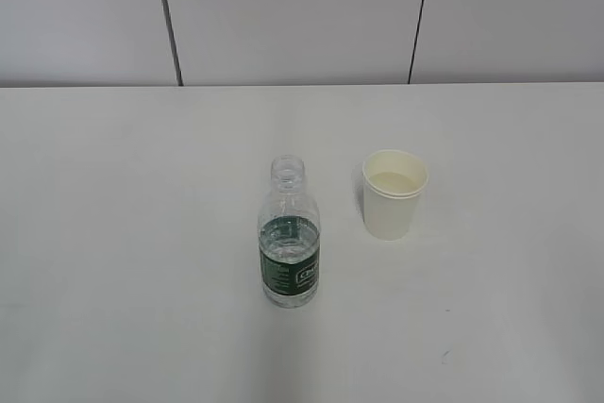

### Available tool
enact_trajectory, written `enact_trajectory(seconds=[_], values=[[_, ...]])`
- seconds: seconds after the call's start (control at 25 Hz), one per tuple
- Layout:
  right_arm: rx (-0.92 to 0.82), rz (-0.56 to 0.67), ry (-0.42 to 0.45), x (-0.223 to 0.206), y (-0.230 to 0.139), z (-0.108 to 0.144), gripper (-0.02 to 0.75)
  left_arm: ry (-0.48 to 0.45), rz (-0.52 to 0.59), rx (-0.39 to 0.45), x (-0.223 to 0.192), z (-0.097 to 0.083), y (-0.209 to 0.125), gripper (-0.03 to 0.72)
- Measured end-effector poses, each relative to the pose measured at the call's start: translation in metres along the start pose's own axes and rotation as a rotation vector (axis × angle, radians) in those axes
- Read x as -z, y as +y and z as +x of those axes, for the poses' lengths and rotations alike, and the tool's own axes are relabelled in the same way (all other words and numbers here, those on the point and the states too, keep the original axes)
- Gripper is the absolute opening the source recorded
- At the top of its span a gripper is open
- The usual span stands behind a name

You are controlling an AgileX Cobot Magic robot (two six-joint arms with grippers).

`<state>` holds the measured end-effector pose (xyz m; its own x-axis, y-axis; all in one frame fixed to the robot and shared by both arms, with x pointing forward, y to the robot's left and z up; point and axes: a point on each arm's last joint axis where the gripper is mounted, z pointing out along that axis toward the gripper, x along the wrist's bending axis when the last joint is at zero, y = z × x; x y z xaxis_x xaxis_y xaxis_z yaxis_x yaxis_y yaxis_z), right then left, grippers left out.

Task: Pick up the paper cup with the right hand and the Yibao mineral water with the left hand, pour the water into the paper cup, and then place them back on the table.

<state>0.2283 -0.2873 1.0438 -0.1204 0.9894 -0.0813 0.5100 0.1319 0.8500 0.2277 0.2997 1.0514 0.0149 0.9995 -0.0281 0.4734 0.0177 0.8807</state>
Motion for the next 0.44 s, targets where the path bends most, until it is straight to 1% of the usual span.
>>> enact_trajectory(seconds=[0.44], values=[[0.0, 0.0, 0.0, 0.0, 0.0, 0.0, 0.593, 0.0, 0.0, 0.0, 0.0, 0.0, 0.0, 0.468]])
